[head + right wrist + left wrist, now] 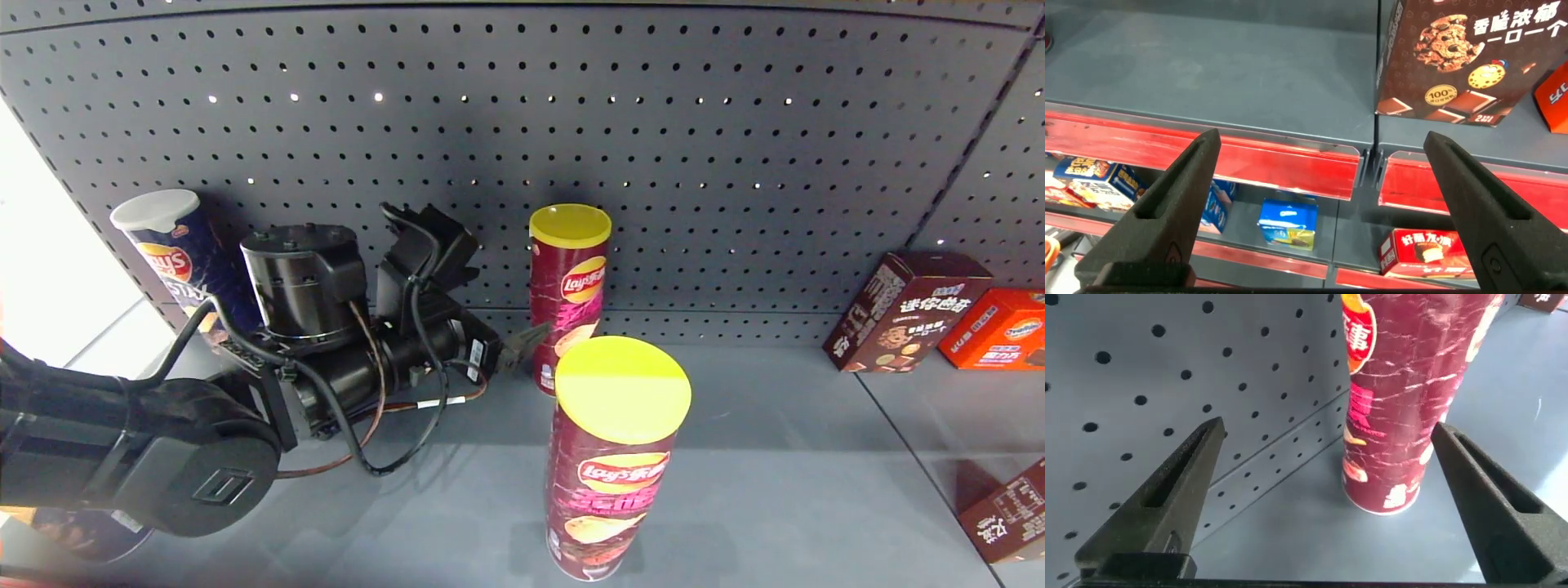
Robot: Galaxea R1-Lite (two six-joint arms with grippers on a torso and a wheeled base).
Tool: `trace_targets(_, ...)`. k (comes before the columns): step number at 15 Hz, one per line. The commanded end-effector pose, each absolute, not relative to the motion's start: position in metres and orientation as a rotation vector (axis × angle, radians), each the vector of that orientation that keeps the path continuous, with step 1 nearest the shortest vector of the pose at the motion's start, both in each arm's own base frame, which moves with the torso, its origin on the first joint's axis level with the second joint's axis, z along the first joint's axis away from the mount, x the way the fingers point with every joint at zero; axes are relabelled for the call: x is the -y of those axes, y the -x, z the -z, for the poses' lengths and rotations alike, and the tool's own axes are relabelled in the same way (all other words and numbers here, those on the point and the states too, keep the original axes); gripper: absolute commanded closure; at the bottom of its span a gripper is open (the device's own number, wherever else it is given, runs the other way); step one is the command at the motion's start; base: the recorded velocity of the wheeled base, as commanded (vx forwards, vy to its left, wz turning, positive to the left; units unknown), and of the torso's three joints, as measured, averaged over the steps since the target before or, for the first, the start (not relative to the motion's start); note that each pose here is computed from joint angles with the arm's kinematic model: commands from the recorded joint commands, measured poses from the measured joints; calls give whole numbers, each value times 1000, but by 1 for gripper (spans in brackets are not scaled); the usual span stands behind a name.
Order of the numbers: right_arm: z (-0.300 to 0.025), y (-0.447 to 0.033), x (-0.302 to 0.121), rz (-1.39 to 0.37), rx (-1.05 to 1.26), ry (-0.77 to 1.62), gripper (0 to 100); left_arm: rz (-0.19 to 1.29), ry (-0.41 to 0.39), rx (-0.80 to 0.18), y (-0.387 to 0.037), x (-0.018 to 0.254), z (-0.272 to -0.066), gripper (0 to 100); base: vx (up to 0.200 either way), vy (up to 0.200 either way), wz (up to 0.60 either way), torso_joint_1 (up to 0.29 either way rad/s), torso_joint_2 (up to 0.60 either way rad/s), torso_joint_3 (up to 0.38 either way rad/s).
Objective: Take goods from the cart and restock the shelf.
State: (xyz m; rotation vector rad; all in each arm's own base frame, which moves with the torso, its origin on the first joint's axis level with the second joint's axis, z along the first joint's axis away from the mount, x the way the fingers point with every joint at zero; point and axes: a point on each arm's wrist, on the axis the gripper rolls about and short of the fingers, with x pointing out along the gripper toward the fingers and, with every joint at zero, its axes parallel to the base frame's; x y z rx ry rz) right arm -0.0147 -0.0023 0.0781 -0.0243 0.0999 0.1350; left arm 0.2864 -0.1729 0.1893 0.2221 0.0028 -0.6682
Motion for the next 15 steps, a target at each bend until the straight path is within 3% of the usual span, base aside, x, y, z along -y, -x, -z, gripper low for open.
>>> trace_targets(1, -78, 15, 2, -134, -101, 25, 0, 657, -225, -12, -293, 177, -185, 0, 0, 0, 0, 0, 0, 0)
trace_targets(10, -78, 15, 2, -136, -101, 25, 0, 621, -223, -28, -297, 170, -182, 0, 0, 0, 0, 0, 0, 0)
trace_targets(15, -78, 15, 2, -134, -101, 25, 0, 624, -231, -45, -273, 157, -178, 0, 0, 0, 0, 0, 0, 0)
